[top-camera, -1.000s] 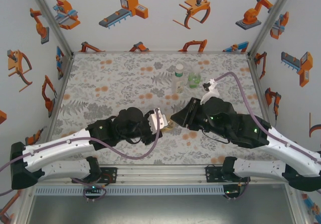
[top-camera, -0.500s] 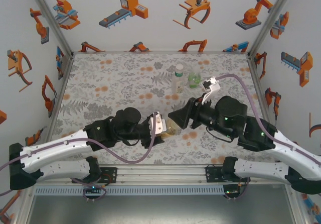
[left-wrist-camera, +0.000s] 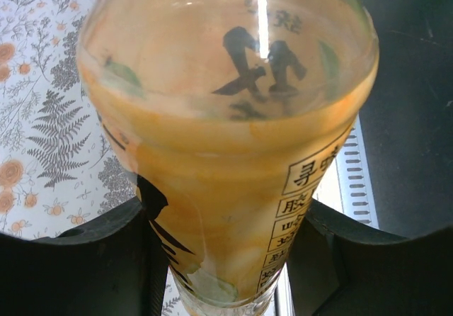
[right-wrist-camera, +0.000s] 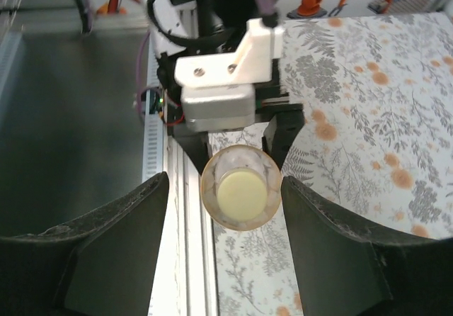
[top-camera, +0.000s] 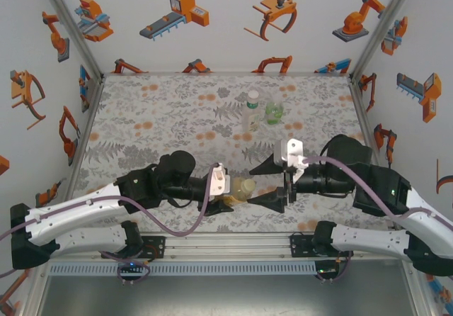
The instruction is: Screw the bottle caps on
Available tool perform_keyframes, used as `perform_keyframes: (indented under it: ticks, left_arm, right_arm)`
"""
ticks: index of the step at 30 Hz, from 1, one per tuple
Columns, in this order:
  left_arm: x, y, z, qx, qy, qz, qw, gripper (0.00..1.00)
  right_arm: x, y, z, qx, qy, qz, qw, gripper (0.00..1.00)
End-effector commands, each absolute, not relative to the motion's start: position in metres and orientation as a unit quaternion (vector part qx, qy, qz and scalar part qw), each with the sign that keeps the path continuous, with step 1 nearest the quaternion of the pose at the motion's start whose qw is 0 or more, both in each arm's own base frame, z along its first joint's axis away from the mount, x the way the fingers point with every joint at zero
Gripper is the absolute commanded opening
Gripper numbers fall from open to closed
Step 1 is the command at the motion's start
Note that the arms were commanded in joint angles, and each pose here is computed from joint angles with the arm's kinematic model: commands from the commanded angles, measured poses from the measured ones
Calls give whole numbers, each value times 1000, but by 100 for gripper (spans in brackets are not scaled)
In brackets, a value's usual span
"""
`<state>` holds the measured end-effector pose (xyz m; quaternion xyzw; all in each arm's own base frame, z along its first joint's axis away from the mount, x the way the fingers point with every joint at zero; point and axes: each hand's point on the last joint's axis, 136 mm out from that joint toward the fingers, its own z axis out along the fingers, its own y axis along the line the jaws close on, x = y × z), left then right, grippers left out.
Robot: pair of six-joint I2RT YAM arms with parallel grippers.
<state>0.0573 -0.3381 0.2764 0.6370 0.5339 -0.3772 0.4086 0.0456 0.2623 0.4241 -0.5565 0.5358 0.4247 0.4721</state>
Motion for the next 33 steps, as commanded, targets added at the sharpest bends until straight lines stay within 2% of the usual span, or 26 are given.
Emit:
perform_keyframes:
  ticks: [1,9,14,18,22,28,33]
  left_arm:
    - [47,-337,304,641,496,-401,428,1]
    - [44,-336,307,641,491,-409,426,1]
    - [44,-335,309,640,491,-408,428,1]
    - [44,-334,309,638,492,-409,429,1]
    - [50,-334,309,631,501,-397,439,0]
    - [83,-333,305,597,550,-335,478,0]
    - [106,-333,303,566,583,-295,503,0]
  right_arm:
    - [31,263,423,-613,473,414,478,60]
    - [34,269,422,-615,463,410,490,50]
    - [34,269,421,-614,462,411,491,41]
    - [34,268,423,-610,462,413,493,25]
    - [50,270,423,-570,502,410,505,0]
    - [105,273,418,-384,639,423,515,0]
    - [148,273,399,-204,747,420,473,0]
